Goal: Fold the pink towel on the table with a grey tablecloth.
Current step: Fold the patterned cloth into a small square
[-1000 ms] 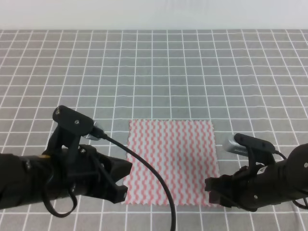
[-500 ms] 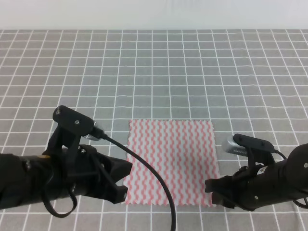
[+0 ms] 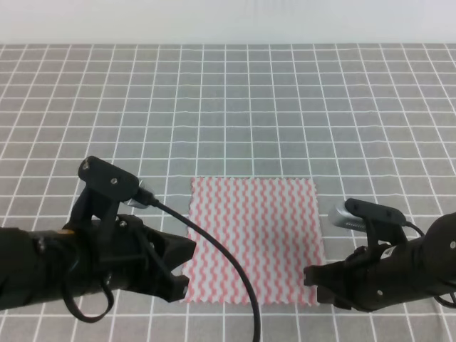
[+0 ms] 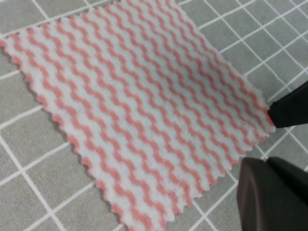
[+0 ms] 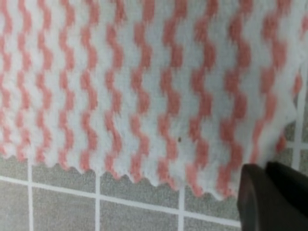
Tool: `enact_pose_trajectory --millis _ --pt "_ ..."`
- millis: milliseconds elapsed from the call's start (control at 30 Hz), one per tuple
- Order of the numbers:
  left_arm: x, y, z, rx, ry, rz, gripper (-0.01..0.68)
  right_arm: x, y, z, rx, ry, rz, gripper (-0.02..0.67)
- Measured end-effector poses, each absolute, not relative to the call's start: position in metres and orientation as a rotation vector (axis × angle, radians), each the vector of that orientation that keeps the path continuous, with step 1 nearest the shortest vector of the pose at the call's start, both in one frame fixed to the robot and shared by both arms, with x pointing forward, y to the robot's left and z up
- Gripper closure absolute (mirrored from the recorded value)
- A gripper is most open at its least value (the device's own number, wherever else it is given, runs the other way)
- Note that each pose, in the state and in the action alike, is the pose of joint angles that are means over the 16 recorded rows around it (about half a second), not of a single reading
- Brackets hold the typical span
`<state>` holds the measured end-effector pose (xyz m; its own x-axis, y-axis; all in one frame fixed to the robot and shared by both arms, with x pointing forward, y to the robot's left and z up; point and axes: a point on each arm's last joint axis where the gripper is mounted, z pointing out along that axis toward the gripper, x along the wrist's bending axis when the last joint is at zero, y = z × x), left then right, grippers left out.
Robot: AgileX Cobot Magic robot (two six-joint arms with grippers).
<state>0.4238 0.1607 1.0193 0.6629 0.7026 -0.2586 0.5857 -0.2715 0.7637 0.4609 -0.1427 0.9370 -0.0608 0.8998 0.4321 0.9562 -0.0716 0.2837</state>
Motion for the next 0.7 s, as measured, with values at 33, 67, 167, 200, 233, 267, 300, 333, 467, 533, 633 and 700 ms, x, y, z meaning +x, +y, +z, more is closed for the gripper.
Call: enact_pose_trajectory --millis 33,67,167,200,233,267,300,333,467,533,633,700 --pt "0.424 0.161 1.019 1.973 0.994 0.167 0.676 0.462 -0.142 0.938 -2.075 -2.065 -0.804 0.642" --pt "0.424 0.161 1.019 1.979 0.982 0.174 0.676 0.462 -0.142 0.939 -2.073 -2.066 -0.811 0.647" --pt "0.424 0.161 1.019 2.001 0.939 0.198 0.676 0.465 -0.141 0.942 -2.069 -2.070 -0.834 0.657" --pt "0.424 0.161 1.019 2.009 0.923 0.206 0.676 0.467 -0.140 0.944 -2.066 -2.071 -0.843 0.659" --pt "0.424 0.161 1.019 2.017 0.907 0.215 0.676 0.468 -0.139 0.945 -2.064 -2.073 -0.853 0.661" --pt "0.424 0.161 1.019 2.025 0.890 0.223 0.676 0.469 -0.138 0.947 -2.061 -2.075 -0.864 0.661" --pt "0.424 0.160 1.019 2.033 0.873 0.231 0.675 0.471 -0.138 0.949 -2.059 -2.077 -0.876 0.662" --pt "0.423 0.160 1.019 2.042 0.854 0.237 0.676 0.473 -0.137 0.951 -2.056 -2.078 -0.889 0.662" --pt "0.422 0.159 1.019 2.075 0.775 0.258 0.676 0.480 -0.132 0.958 -2.043 -2.087 -0.938 0.663" --pt "0.421 0.158 1.019 2.090 0.735 0.265 0.676 0.483 -0.131 0.962 -2.037 -2.094 -0.962 0.663" --pt "0.419 0.155 1.019 2.104 0.686 0.267 0.676 0.488 -0.128 0.966 -2.031 -2.103 -0.997 0.663" --pt "0.417 0.153 1.019 2.113 0.657 0.266 0.676 0.491 -0.127 0.969 -2.029 -2.108 -1.018 0.663"
